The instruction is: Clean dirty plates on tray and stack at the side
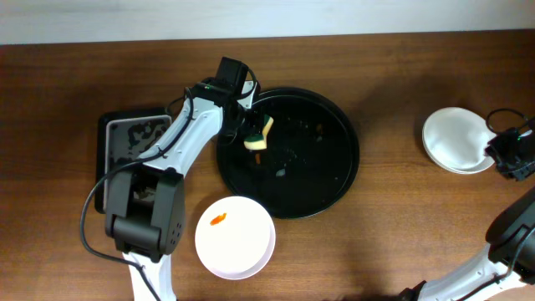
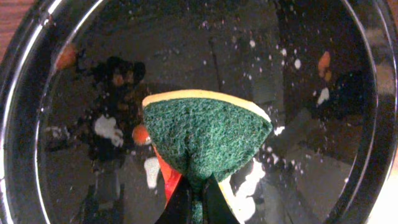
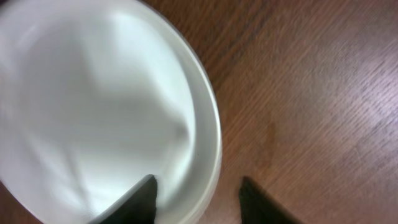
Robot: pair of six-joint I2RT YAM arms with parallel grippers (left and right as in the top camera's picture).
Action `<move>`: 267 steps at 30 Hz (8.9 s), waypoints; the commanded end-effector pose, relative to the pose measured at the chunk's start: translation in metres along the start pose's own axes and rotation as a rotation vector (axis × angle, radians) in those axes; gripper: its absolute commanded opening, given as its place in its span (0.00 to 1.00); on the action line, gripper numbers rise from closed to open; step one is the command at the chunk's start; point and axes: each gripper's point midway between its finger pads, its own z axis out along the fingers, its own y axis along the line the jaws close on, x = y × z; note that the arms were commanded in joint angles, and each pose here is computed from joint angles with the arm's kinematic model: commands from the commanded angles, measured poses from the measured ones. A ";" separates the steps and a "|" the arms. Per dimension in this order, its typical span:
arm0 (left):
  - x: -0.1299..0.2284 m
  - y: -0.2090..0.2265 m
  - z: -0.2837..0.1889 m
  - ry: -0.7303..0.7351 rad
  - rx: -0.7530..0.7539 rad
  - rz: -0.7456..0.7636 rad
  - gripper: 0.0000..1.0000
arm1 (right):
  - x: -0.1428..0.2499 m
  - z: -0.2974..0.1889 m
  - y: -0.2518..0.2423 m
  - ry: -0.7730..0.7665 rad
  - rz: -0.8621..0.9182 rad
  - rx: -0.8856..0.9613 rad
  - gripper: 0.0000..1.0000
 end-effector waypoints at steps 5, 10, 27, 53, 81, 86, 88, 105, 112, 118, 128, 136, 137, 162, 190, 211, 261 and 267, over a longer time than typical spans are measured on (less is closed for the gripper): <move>-0.024 0.009 -0.147 -0.272 -0.165 0.037 0.00 | 0.025 -0.157 0.081 -0.233 -0.233 -0.334 0.64; 0.023 0.175 -0.223 -0.239 -0.452 -0.306 0.00 | 0.189 -0.210 0.161 -0.062 -0.710 -0.459 0.63; 0.099 0.309 -0.141 -0.275 -0.622 -0.500 0.00 | 0.511 -0.048 0.146 0.351 -0.959 -0.026 0.43; 0.100 0.309 -0.141 -0.274 -0.618 -0.500 0.00 | 0.317 -0.040 0.277 -0.143 -1.551 -0.286 0.61; 0.088 0.272 -0.120 -0.260 -0.386 -0.413 0.00 | 0.339 0.026 0.196 0.236 -0.806 -0.057 0.29; 0.087 0.256 -0.114 -0.239 -0.303 -0.338 0.01 | 0.330 0.031 0.194 0.190 -0.811 -0.022 0.16; 0.085 0.250 -0.111 -0.232 -0.299 -0.307 0.01 | 0.321 0.033 0.205 0.129 -0.899 -0.051 0.08; 0.105 0.290 -0.043 -0.081 -0.396 -0.339 0.00 | 0.313 -0.003 0.227 0.115 -1.127 -0.087 0.08; 0.077 0.290 -0.086 -0.165 -0.462 -0.318 0.19 | 0.314 -0.003 0.223 0.125 -1.128 -0.077 0.08; 0.074 0.285 -0.045 -0.135 -0.395 -0.287 0.22 | 0.314 -0.003 0.223 0.125 -1.127 -0.077 0.08; 0.061 0.250 -0.109 -0.154 -0.375 -0.293 0.31 | 0.314 -0.003 0.223 0.126 -1.124 -0.076 0.08; 0.086 0.248 -0.051 0.042 -0.424 -0.204 0.31 | 0.314 -0.003 0.223 0.127 -1.124 -0.077 0.08; 0.096 0.252 -0.037 0.087 -0.422 -0.213 0.31 | 0.314 -0.003 0.223 0.127 -1.124 -0.077 0.08; 0.083 0.271 -0.052 0.042 -0.527 -0.216 0.00 | 0.317 -0.007 0.219 0.146 -1.124 -0.074 0.08; 0.057 -0.061 0.014 0.000 0.110 -0.011 0.00 | 0.310 0.007 0.202 0.119 -0.943 -0.007 0.04; 0.064 0.041 0.064 0.013 -0.389 0.066 0.00 | 0.309 0.007 0.202 0.113 -0.943 -0.001 0.04; 0.017 0.018 0.022 -0.002 -0.282 0.015 0.04 | 0.224 -0.130 0.232 -0.396 -1.173 0.240 0.04; 0.006 0.007 -0.001 -0.060 -0.258 0.022 0.04 | 0.233 -0.162 0.239 -0.634 -1.296 0.456 0.04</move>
